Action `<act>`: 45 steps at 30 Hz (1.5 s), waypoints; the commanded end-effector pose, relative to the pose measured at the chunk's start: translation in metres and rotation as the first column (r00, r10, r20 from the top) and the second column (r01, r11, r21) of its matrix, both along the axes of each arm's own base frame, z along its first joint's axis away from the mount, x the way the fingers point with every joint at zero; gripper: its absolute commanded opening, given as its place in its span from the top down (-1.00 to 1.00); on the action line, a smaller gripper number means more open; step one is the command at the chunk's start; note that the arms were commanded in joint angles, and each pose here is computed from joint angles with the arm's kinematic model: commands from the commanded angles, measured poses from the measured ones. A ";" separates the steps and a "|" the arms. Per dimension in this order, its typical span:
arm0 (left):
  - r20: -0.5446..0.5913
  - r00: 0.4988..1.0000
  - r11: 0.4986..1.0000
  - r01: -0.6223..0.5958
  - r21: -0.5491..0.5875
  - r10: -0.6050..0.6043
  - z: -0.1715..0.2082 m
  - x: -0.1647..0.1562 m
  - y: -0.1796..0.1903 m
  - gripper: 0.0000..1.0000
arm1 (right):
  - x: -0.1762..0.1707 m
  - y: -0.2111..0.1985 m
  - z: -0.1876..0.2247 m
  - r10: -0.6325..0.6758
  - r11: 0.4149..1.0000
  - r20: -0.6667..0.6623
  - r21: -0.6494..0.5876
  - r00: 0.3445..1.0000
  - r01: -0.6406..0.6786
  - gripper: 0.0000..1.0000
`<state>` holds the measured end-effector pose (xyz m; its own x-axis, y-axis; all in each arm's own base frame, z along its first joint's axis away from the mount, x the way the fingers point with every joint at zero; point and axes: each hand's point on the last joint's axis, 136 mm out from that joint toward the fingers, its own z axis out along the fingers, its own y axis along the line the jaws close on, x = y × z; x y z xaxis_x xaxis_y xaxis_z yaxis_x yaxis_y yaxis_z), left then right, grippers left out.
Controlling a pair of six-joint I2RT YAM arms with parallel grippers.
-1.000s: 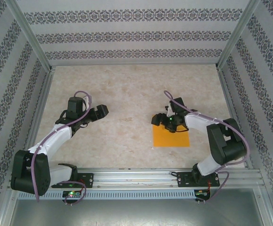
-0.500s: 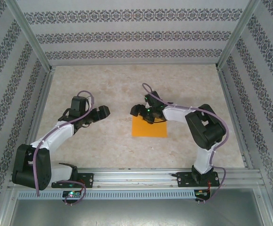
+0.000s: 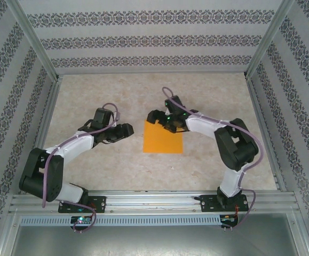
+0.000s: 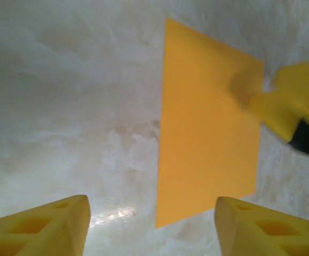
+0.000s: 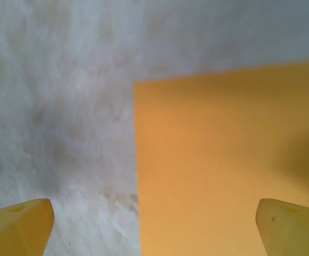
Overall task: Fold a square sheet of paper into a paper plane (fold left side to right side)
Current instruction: Move the square sheet of paper to the center of the table, then pick up the square sheet of paper from the center of the table.
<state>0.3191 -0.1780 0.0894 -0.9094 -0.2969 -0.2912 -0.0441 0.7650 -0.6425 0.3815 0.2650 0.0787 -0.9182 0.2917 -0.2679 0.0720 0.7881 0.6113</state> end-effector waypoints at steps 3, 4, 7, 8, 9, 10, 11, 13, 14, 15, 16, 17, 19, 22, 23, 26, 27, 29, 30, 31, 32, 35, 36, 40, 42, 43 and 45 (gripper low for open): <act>-0.079 0.995 0.996 0.061 -0.065 -0.066 -0.007 0.000 -0.048 -0.03 | -0.003 -0.065 -0.006 0.017 0.975 -0.014 -0.220 1.000 -0.019 -0.97; -0.088 0.993 0.995 0.071 -0.071 -0.077 -0.009 0.000 -0.056 0.01 | -0.003 -0.070 -0.008 0.021 0.968 -0.022 -0.249 1.000 -0.026 -0.96; -0.126 0.987 0.993 0.088 -0.076 -0.097 -0.020 0.003 -0.076 0.17 | -0.001 -0.080 -0.016 0.053 0.940 -0.053 -0.333 0.997 -0.067 -0.96; -0.137 0.985 0.993 0.097 -0.065 -0.106 -0.024 0.003 -0.081 0.18 | 0.000 -0.080 -0.020 0.064 0.934 -0.065 -0.349 0.996 -0.082 -0.96; -0.147 0.983 0.994 0.102 -0.049 -0.108 -0.028 0.004 -0.083 0.19 | 0.001 -0.080 -0.022 0.073 0.929 -0.072 -0.359 0.995 -0.094 -0.96; -0.158 0.982 0.995 0.099 -0.033 -0.103 -0.032 0.006 -0.085 0.20 | 0.003 -0.080 -0.026 0.077 0.923 -0.083 -0.371 0.994 -0.103 -0.96; -0.169 0.980 0.995 0.098 -0.027 -0.101 -0.036 0.007 -0.086 0.24 | 0.005 -0.080 -0.030 0.084 0.917 -0.091 -0.382 0.992 -0.112 -0.96; -0.188 0.978 0.996 0.090 -0.017 -0.092 -0.044 0.009 -0.089 0.28 | 0.008 -0.079 -0.036 0.090 0.904 -0.103 -0.409 0.991 -0.125 -0.96; -0.200 0.976 0.996 0.091 -0.011 -0.091 -0.049 0.009 -0.090 0.30 | 0.009 -0.078 -0.039 0.098 0.898 -0.109 -0.418 0.989 -0.135 -0.96; -0.212 0.973 0.996 0.092 -0.004 -0.091 -0.054 0.008 -0.091 0.31 | 0.010 -0.077 -0.043 0.104 0.893 -0.115 -0.427 0.988 -0.143 -0.96; -0.221 0.971 0.996 0.094 0.000 -0.092 -0.057 0.007 -0.092 0.32 | 0.010 -0.076 -0.045 0.109 0.890 -0.121 -0.431 0.987 -0.152 -0.96; -0.231 0.968 0.995 0.099 0.007 -0.095 -0.061 0.006 -0.093 0.34 | 0.010 -0.075 -0.047 0.113 0.888 -0.127 -0.433 0.986 -0.157 -0.96; -0.247 0.964 0.994 0.105 0.023 -0.096 -0.066 0.003 -0.093 0.38 | 0.009 -0.071 -0.051 0.124 0.885 -0.137 -0.433 0.983 -0.172 -0.96; -0.266 0.960 0.993 0.106 0.049 -0.089 -0.074 -0.001 -0.091 0.39 | 0.006 -0.067 -0.056 0.136 0.883 -0.153 -0.429 0.979 -0.189 -0.96; -0.275 0.957 0.993 0.104 0.052 -0.086 -0.077 -0.003 -0.090 0.40 | 0.004 -0.065 -0.058 0.139 0.884 -0.160 -0.426 0.977 -0.196 -0.97; -0.303 0.950 0.993 0.102 0.058 -0.080 -0.086 -0.008 -0.089 0.41 | -0.003 -0.064 -0.064 0.139 0.880 -0.191 -0.426 0.972 -0.209 -0.96; -0.307 0.949 0.993 0.101 0.062 -0.077 -0.088 -0.008 -0.088 0.42 | -0.006 -0.063 -0.066 0.141 0.878 -0.200 -0.427 0.970 -0.215 -0.96; -0.316 0.946 0.992 0.099 0.075 -0.071 -0.092 -0.011 -0.086 0.43 | -0.010 -0.061 -0.067 0.142 0.878 -0.208 -0.424 0.968 -0.220 -0.97; -0.319 0.945 0.992 0.100 0.079 -0.070 -0.093 -0.012 -0.085 0.43 | -0.012 -0.059 -0.067 0.148 0.880 -0.211 -0.418 0.966 -0.226 -0.96; -0.321 0.945 0.992 0.101 0.081 -0.070 -0.094 -0.012 -0.085 0.44 | -0.014 -0.058 -0.067 0.150 0.881 -0.216 -0.413 0.965 -0.230 -0.97; -0.320 0.945 0.991 0.101 0.084 -0.069 -0.094 -0.012 -0.085 0.43 | -0.016 -0.056 -0.067 0.152 0.884 -0.220 -0.405 0.963 -0.233 -0.96; -0.322 0.944 0.991 0.103 0.089 -0.069 -0.094 -0.012 -0.085 0.44 | -0.021 -0.048 -0.063 0.168 0.898 -0.225 -0.367 0.960 -0.243 -0.96; -0.324 0.944 0.991 0.103 0.090 -0.069 -0.095 -0.012 -0.084 0.44 | -0.023 -0.045 -0.061 0.177 0.899 -0.224 -0.359 0.958 -0.250 -0.96; -0.316 0.946 0.991 0.103 0.082 -0.072 -0.092 -0.010 -0.086 0.44 | -0.029 -0.039 -0.055 0.199 0.898 -0.225 -0.348 0.954 -0.270 -0.91; -0.311 0.947 0.992 0.104 0.075 -0.076 -0.091 -0.009 -0.088 0.44 | -0.033 -0.034 -0.055 0.214 0.896 -0.231 -0.342 0.949 -0.285 -0.85; -0.310 0.948 0.992 0.103 0.073 -0.076 -0.090 -0.008 -0.088 0.44 | -0.035 -0.033 -0.055 0.218 0.894 -0.234 -0.341 0.947 -0.290 -0.81; -0.303 0.950 0.992 0.103 0.068 -0.078 -0.088 -0.007 -0.090 0.44 | -0.039 -0.030 -0.056 0.227 0.893 -0.246 -0.334 0.942 -0.302 -0.71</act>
<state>0.3269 -0.2715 0.0232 -0.9767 -0.1988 -0.0809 -0.1095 0.7858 -0.6087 0.3662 0.2289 0.0240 -0.9814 -0.0267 -0.1899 -0.0757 0.9638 0.2556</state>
